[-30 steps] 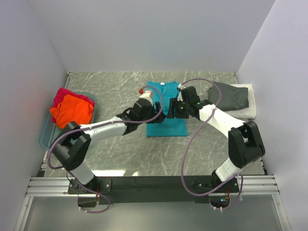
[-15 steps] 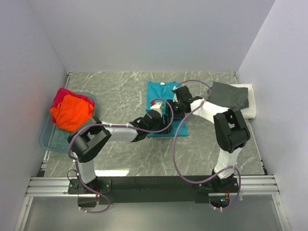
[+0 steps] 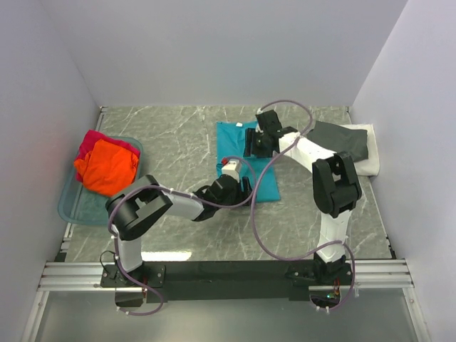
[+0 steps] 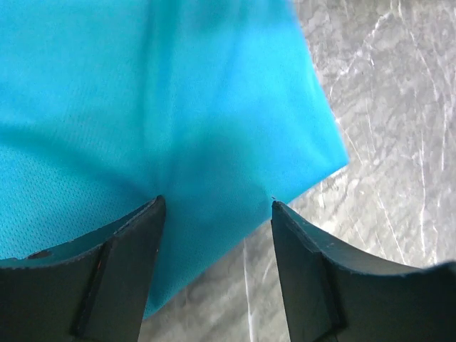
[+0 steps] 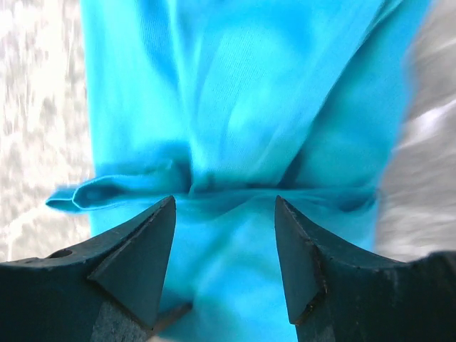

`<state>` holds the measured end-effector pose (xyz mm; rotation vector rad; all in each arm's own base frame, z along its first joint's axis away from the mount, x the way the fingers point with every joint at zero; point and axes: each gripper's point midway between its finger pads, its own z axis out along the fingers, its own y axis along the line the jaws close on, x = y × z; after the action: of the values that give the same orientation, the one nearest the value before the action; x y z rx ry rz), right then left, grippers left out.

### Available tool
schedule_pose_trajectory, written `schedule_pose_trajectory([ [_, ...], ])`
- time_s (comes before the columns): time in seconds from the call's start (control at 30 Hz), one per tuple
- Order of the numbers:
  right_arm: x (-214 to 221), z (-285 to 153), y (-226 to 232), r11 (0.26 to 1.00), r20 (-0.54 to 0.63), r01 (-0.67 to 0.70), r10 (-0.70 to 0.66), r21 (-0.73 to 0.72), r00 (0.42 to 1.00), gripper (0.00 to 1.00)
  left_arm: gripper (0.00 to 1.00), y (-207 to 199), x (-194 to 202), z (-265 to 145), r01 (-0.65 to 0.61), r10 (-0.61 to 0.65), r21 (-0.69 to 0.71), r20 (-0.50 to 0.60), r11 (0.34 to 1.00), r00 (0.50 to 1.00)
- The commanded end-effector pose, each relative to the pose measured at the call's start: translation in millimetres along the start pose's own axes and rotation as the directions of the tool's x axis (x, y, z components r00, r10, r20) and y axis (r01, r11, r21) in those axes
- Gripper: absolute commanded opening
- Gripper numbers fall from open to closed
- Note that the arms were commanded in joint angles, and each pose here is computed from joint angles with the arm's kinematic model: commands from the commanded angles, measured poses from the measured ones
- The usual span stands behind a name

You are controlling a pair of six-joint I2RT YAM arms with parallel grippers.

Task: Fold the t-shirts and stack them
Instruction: Fold the tshirt

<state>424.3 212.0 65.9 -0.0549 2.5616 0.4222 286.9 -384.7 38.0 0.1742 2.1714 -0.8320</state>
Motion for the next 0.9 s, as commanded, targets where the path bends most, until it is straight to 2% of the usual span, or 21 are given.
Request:
schedule_pose_trajectory([
  [0.0,-36.8,-5.3,-16.4,0.997,0.074,-0.001,-0.005,0.08,0.997,0.65,0.68,40.0,58.4,-19.8,-0.018,-0.002,-0.127,-0.156,0.992,0.988],
  [0.17,-50.7,-21.6,-16.1,0.997,0.109,0.008,-0.016,0.076,0.994,0.65,0.68,51.1,72.2,-30.6,-0.017,-0.011,-0.156,-0.173,0.988,0.985],
  [0.33,-29.7,-53.7,-14.8,0.999,0.119,0.015,-0.019,0.04,0.993,0.65,0.69,33.0,52.1,-40.4,-0.043,0.022,-0.158,-0.134,0.987,0.991],
  [0.5,20.3,-86.4,-19.2,1.0,0.116,-0.012,0.012,-0.003,0.993,0.65,0.7,-11.6,-0.1,-62.0,-0.082,0.078,-0.115,-0.035,0.99,0.996],
  [0.63,60.3,-104.0,-17.4,0.999,0.106,-0.024,0.027,-0.03,0.994,0.65,0.72,-39.8,-37.4,-86.5,-0.073,0.077,-0.083,0.043,0.994,0.996],
  [0.8,106.1,-113.6,-17.1,0.997,0.082,-0.063,0.067,-0.055,0.994,0.65,0.75,-25.0,-51.1,-110.1,-0.036,0.05,-0.159,0.085,0.987,0.995],
  [0.87,122.5,-113.3,-18.5,0.995,0.069,-0.082,0.086,-0.06,0.994,0.66,0.76,-5.5,-38.0,-114.4,-0.043,0.057,-0.213,0.058,0.976,0.997],
])
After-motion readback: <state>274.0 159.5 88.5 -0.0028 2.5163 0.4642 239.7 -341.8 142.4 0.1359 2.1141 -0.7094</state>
